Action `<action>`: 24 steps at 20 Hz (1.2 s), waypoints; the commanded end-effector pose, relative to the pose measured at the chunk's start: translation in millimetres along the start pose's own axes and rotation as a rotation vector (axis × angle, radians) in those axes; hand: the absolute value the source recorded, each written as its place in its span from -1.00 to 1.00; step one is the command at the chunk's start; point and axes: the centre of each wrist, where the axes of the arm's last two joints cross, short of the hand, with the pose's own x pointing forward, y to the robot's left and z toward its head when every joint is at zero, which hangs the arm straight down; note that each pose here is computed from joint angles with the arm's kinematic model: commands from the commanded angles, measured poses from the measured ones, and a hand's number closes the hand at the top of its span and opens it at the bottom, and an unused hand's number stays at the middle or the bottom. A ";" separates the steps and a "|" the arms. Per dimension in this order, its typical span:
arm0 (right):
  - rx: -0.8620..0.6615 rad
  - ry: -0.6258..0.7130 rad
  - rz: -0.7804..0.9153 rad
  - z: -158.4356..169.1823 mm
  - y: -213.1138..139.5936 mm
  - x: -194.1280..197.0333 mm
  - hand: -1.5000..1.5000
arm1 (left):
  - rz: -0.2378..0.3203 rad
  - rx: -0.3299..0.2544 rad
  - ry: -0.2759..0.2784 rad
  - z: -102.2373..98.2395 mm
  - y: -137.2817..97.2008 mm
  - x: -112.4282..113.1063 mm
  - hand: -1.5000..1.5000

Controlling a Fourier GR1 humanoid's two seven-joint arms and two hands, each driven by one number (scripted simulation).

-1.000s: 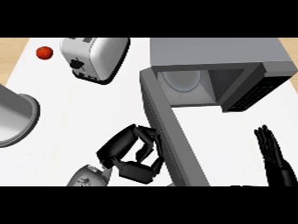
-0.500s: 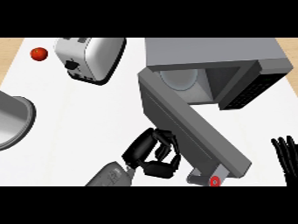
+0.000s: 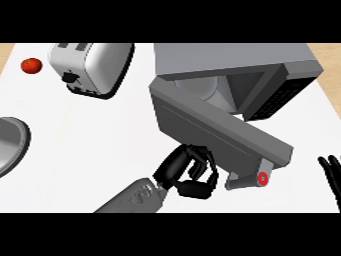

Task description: Pick up the milk, place it into the microwave and close the microwave

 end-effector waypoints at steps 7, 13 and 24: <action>0.123 -0.018 0.000 -23.3 -6.1 27.7 -1.00 | 0.079 0.163 -0.101 -28.5 -4.2 31.0 1.00; 0.155 -0.035 0.051 -36.9 -14.9 44.2 -1.00 | 0.090 0.342 -0.082 -46.8 5.6 46.3 1.00; 0.201 -0.173 0.440 -78.7 -49.4 101.0 1.00 | 0.092 0.531 0.020 -77.9 31.6 58.5 -1.00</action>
